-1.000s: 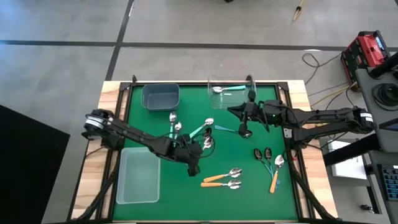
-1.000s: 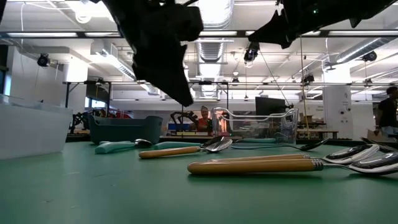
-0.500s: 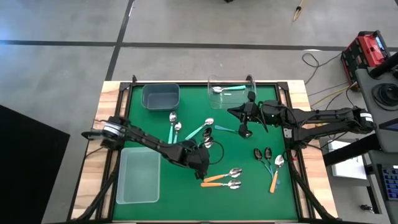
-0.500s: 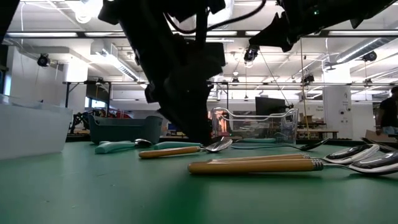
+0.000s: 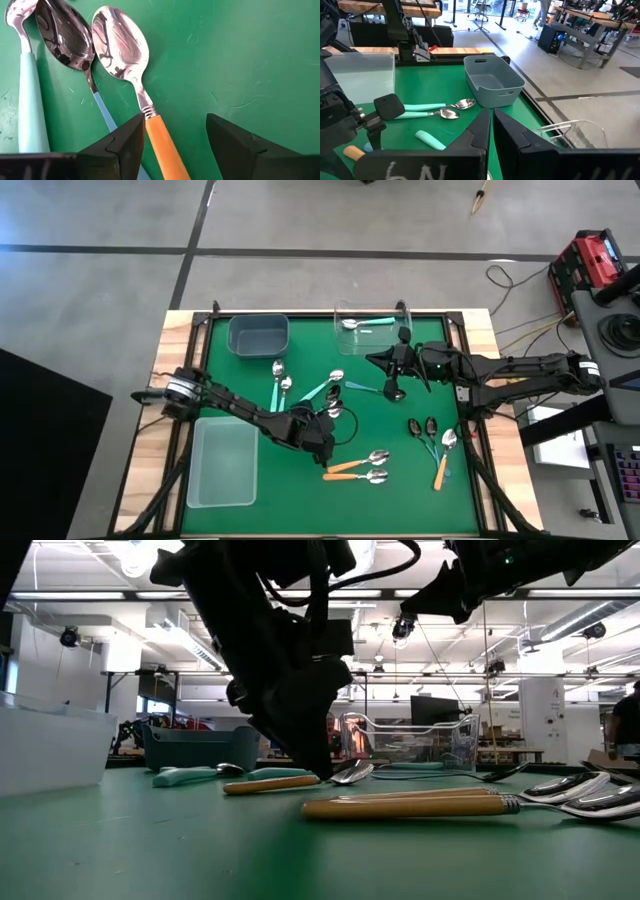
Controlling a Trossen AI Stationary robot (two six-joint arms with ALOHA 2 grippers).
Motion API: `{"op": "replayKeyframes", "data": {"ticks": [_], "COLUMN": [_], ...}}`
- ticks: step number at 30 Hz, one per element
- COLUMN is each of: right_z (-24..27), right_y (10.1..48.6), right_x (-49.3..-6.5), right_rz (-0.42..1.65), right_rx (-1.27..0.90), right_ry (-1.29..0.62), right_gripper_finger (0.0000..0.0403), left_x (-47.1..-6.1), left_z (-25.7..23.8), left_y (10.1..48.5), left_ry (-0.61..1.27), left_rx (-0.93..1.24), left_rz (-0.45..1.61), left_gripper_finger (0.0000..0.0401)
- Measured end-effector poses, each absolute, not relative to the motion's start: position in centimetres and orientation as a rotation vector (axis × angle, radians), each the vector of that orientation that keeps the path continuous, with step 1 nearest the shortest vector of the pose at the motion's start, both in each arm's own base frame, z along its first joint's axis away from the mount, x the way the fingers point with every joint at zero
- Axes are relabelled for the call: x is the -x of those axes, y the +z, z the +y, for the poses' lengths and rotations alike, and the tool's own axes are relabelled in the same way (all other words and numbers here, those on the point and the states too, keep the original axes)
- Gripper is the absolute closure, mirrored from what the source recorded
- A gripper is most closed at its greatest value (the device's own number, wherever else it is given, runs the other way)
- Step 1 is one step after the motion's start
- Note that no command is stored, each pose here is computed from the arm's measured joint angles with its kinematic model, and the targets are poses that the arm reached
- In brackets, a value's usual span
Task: Sort silverware by color (type)
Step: Put the yellow spoon into the gray bin
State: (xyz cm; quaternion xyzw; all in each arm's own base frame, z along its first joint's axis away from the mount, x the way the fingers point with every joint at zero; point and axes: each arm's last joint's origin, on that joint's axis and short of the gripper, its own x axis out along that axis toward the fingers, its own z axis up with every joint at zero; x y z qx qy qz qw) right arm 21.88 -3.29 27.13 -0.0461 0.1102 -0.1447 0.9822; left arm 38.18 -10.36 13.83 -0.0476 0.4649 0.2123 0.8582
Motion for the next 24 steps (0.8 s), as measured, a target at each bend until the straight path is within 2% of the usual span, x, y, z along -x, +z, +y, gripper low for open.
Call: {"op": "replayKeyframes", "data": {"ticks": [11,24], "right_z": [-3.3,-3.3], "right_y": [27.1,27.1], "right_x": [-21.9,-21.9], "right_rz": [0.222,0.224], "right_rx": [0.093,0.094], "right_ry": [-0.291,-0.292], "right_gripper_finger": [0.0390,0.0390], "left_x": [-38.4,-38.4], "left_z": [-10.4,-10.3], "left_y": [13.5,12.1], "left_ry": [0.447,0.452], "left_rx": [0.105,-0.032], "left_rz": [0.957,0.976], "left_gripper_finger": [0.0230,0.0233]}}
